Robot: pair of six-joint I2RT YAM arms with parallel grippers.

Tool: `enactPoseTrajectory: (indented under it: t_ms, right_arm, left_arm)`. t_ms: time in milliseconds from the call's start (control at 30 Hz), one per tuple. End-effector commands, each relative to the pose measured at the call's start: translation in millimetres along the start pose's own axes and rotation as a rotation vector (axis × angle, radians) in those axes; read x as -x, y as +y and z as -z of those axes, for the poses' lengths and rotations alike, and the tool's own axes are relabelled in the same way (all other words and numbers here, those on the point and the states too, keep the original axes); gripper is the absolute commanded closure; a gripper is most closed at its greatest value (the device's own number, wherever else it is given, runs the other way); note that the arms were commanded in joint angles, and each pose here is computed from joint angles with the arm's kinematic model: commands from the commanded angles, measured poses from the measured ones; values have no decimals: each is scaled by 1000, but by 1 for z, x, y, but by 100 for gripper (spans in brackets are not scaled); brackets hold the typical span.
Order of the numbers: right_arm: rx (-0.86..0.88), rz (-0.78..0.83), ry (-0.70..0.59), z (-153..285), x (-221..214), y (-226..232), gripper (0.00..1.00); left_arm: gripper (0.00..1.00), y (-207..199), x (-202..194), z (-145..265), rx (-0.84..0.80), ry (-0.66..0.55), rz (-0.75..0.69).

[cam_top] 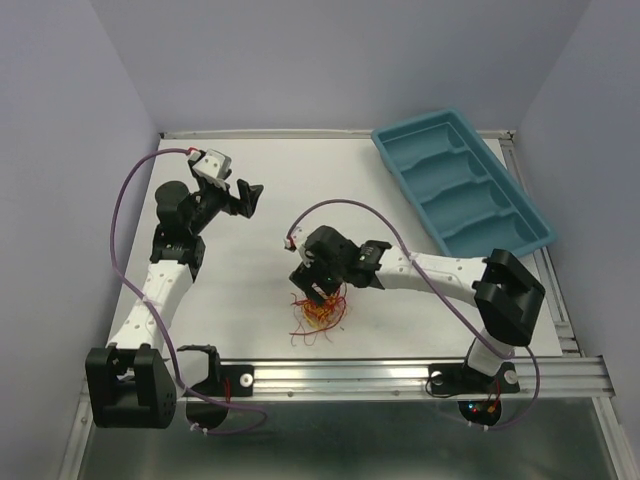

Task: Untangle the cables
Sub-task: Untie the cable.

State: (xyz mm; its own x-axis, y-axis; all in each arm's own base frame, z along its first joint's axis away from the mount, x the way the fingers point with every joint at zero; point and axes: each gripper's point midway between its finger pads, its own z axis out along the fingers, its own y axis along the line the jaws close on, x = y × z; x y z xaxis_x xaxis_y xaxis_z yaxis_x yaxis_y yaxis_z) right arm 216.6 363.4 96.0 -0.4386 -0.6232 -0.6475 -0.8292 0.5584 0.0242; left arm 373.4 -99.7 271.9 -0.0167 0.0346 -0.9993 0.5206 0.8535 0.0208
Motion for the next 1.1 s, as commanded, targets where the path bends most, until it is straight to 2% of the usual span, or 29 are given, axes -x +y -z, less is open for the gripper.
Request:
enactPoseTrajectory:
  t_ms: [0,100,133,233,267,400,467,500,533,600,767,933,1033,1067]
  right_arm:
    - [13,53,1,6,15,1,22]
    - [-8,57,20,2,12,-2,53]
    - [8,58,7,6,16,1,72]
    - [41,60,-65,26,32,7,97]
    - [30,54,-96,33,37,5,99]
    - [-108,-44,-384,90,81,-19,99]
    - [-219,-108,-476,112,77,-41,100]
    - [-237,-150,-617,148,95,-46,99]
    - [-315,-198,-681,168,96,-61,99]
    - [-357,-253,-794,200,94,-73,100]
    - [-452,-314,-845,221,87,-91,99]
    - [-515,-310,-787,205,83,-99,99]
    - [-530,-301,-741,193,84,-100,77]
    - [-532,-304,-743,193,86,-101,76]
  left_arm:
    - [1,-1,23,3,2,-62,-49]
    - [1,-1,24,2,2,-62,-47]
    - [1,-1,23,2,-1,-60,-47]
    - [1,-2,22,2,-6,-58,-47]
    - [1,-5,22,2,-20,-57,-46]
    - [1,-35,15,-1,-158,-37,-81]
    - [1,-47,13,-3,-194,-30,-102]
    - [1,-59,10,-4,-228,-27,-114]
    - [1,-65,10,-2,-244,-30,-138]
    - [1,-79,7,0,-308,-29,-155]
    - [1,-120,-4,11,-515,-19,-190]
    - [1,-148,-26,7,-592,31,-245]
    - [1,-167,-45,5,-643,96,-268]
    - [1,-171,-50,3,-643,114,-276]
